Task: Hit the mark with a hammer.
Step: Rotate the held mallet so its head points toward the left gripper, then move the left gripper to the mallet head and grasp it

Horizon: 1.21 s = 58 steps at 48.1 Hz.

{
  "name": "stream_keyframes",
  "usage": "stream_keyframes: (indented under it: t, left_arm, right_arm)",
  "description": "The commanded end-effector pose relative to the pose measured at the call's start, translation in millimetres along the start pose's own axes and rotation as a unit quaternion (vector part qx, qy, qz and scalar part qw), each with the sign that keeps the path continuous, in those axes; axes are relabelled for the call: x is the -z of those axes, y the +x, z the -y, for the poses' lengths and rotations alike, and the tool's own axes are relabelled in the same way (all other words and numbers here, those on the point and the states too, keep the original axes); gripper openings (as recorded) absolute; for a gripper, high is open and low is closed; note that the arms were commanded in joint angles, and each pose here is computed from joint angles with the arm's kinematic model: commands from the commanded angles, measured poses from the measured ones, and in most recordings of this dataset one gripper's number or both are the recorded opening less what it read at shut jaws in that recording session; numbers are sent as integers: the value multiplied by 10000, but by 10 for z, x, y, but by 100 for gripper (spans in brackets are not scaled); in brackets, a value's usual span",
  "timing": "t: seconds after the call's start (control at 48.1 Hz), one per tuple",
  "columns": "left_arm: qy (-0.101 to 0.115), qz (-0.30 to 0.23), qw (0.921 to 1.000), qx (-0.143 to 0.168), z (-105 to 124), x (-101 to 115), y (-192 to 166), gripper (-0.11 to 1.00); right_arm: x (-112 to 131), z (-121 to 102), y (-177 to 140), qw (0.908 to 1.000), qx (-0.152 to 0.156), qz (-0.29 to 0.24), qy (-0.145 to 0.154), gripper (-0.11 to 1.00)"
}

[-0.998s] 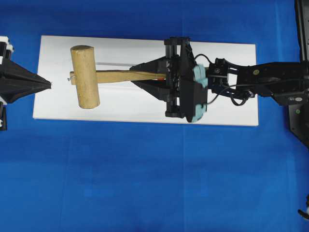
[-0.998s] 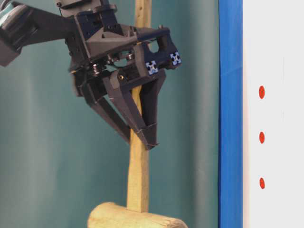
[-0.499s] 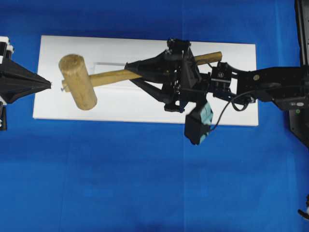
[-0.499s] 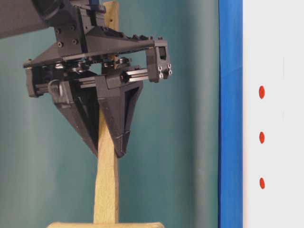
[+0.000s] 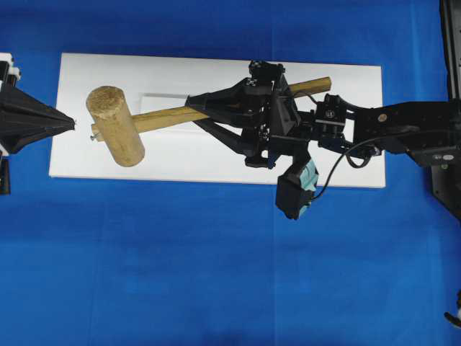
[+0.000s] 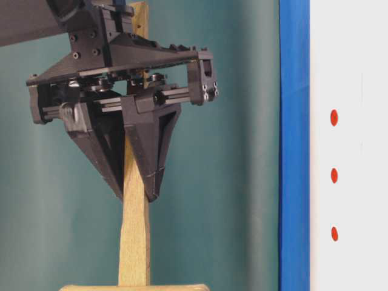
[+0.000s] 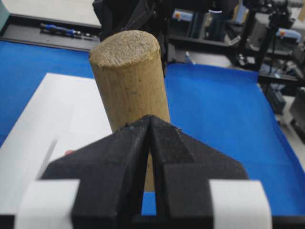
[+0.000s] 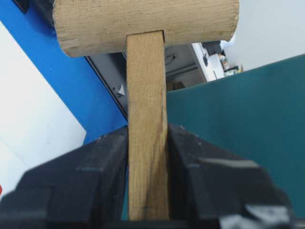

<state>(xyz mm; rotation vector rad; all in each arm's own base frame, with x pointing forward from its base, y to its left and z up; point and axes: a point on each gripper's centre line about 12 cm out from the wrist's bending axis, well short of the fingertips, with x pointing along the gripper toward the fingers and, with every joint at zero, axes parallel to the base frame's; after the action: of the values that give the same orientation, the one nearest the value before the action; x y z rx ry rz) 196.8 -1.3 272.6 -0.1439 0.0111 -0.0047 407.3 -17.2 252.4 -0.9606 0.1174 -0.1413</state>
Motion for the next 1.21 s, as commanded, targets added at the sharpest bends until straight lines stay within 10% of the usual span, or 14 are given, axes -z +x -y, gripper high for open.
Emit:
stream_keyframes:
  t: [0.0, 0.374, 1.185]
  left_arm:
    - [-54, 95, 9999, -11, -2, -55, 15, 2]
    - [-551, 78, 9984, -79, -29, -49, 30, 91]
    - [-598, 137, 9980, -170, -94, -12, 700, 93]
  right_arm:
    - [-166, 228, -4, 9991, 351, 229, 77, 9]
    - [-171, 232, -2, 9991, 356, 237, 64, 9]
    - [-156, 232, 14, 9995, 245, 179, 54, 9]
